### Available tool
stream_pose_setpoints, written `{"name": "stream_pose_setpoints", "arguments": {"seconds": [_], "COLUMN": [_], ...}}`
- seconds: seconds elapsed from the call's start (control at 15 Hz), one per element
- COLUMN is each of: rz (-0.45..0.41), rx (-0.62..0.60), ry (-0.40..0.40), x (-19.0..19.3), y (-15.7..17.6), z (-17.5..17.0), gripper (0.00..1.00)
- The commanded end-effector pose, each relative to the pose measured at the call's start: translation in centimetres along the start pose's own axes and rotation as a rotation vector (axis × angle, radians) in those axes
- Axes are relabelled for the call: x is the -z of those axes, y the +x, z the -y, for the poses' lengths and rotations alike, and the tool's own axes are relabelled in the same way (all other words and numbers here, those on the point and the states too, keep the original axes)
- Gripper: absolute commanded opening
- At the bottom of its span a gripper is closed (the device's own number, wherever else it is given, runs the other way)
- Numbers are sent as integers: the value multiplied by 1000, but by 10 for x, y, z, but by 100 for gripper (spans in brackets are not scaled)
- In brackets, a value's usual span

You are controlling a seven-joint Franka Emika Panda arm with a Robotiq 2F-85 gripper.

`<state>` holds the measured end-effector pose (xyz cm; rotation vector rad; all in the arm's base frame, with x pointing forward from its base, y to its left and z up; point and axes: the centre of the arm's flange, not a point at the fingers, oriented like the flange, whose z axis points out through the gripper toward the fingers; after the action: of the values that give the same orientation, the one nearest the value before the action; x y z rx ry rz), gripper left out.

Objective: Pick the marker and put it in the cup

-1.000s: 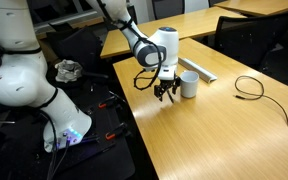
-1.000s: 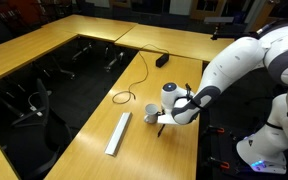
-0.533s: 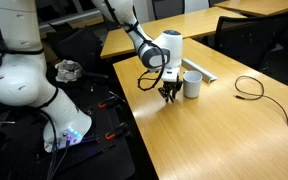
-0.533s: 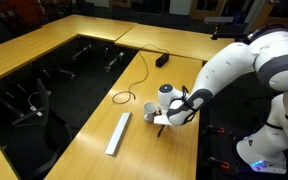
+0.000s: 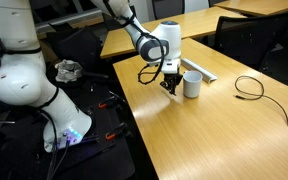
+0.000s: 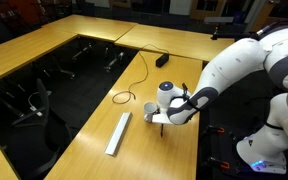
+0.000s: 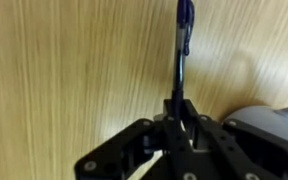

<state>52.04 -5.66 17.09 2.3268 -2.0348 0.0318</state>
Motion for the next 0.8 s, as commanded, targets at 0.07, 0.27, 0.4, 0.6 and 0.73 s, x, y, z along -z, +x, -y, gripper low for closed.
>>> {"name": "stream_pose_setpoints", "arguments": {"seconds": [0.07, 0.27, 0.4, 0.6, 0.73], "rz": [-121, -285, -386, -495, -596], "rx": [73, 143, 184, 228, 249], "ry": [47, 71, 81, 111, 123], "x": [61, 92, 109, 131, 140], "y": [-12, -11, -13, -23, -34], "z": [-5, 6, 15, 27, 34], "gripper": [3, 3, 3, 3, 3]}}
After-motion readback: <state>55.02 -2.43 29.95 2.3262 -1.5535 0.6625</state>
